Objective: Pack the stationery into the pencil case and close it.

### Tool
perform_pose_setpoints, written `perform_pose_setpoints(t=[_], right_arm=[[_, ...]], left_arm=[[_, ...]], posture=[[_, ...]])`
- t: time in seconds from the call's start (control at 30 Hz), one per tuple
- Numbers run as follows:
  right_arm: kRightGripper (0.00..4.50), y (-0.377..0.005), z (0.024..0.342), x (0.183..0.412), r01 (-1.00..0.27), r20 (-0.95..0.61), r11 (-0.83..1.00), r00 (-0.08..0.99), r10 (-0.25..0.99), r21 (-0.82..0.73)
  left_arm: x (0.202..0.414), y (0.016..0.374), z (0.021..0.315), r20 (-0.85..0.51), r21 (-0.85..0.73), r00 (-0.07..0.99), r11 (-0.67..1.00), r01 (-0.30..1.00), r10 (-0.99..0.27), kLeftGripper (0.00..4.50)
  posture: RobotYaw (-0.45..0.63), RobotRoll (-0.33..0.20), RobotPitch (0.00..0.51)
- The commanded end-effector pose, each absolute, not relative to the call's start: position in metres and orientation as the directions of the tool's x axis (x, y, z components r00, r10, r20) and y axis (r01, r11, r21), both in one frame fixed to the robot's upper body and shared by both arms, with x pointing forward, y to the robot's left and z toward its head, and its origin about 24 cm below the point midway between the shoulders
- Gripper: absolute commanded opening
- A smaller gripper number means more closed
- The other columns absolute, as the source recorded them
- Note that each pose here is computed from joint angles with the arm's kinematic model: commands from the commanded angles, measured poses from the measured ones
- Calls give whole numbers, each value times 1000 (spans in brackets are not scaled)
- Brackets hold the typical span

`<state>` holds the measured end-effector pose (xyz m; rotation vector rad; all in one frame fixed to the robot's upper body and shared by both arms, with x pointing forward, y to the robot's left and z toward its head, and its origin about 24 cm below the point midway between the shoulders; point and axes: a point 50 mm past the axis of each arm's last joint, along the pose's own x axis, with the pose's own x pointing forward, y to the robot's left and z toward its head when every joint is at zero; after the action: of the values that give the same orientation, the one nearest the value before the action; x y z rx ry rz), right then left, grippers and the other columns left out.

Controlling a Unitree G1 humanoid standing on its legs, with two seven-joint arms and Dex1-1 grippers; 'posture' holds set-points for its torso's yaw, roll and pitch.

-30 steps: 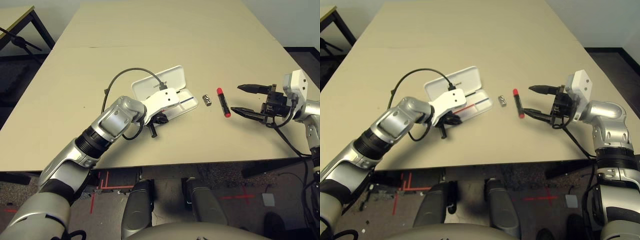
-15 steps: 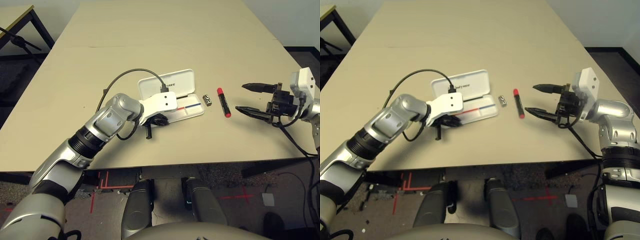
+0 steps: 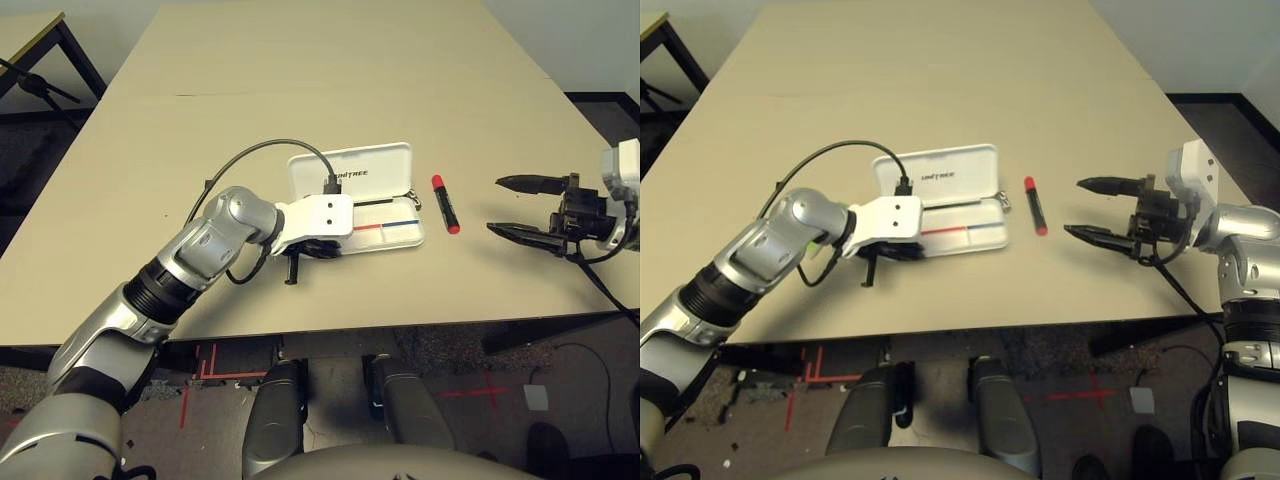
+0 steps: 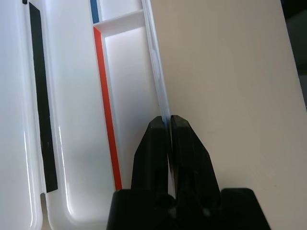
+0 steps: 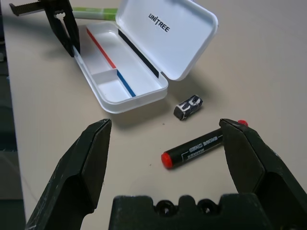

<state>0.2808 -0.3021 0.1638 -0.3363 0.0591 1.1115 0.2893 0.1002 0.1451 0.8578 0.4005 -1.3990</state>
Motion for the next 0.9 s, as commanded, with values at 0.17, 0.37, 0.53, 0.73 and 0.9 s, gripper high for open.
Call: perform_pose_setpoints(t=[0.17,0.37,0.53,0.73,0.9], right_arm=[[4500,-302,163,280,-897,-223,384,429,875,-219],[4500,-299,162,282,-896,-220,383,429,876,-223],[4500,-297,158,284,-883,-216,435,466,858,-175],[4500,-295,157,287,-845,-185,518,535,824,-137],[4500,-290,153,291,-758,-207,645,648,733,-92]], left_arm=[[280,103,137,-735,261,140,-86,961,-664,14],[275,107,129,-742,239,123,-89,967,-659,14],[275,111,124,-747,253,126,-105,962,-653,14],[279,111,122,-738,297,159,-104,949,-655,617],[278,108,122,-725,309,172,-91,947,-667,2437]], posture=[[-122,0,155],[-121,0,157],[-115,0,158],[-113,0,157],[-111,0,156]])
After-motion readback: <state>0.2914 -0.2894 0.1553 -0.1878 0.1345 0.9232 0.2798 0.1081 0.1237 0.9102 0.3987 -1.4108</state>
